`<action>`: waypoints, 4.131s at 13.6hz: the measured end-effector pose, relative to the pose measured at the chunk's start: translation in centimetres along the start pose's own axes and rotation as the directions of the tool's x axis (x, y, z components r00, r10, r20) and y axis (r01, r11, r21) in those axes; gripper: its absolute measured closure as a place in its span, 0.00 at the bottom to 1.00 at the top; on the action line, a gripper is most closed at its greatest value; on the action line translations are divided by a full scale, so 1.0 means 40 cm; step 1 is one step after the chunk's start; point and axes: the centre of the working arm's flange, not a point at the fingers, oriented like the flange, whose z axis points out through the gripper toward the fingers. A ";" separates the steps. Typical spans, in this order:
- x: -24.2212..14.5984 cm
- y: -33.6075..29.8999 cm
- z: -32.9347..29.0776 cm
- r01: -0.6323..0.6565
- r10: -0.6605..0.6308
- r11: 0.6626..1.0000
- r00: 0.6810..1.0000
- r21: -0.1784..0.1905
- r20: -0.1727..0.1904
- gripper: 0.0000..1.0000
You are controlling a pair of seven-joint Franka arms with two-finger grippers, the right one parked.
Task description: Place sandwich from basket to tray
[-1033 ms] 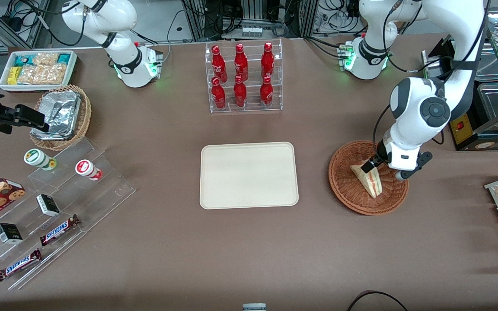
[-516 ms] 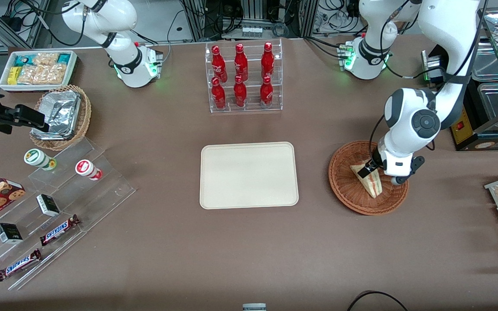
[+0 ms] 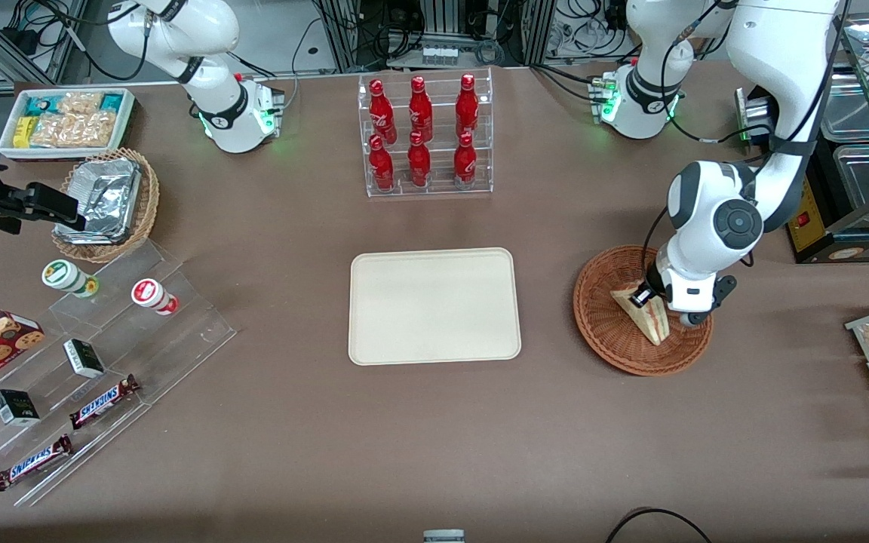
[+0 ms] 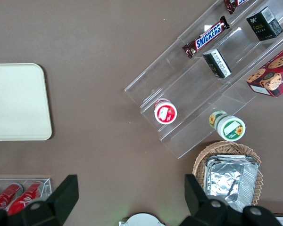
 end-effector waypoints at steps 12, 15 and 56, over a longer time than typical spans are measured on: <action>-0.191 0.254 -0.204 -0.268 0.264 0.961 0.963 0.067 0.060 0.85; -0.325 0.348 -0.172 -0.371 0.366 0.926 0.928 0.072 0.067 0.85; -0.484 0.699 -0.425 -0.359 0.359 0.933 0.933 0.033 0.006 0.00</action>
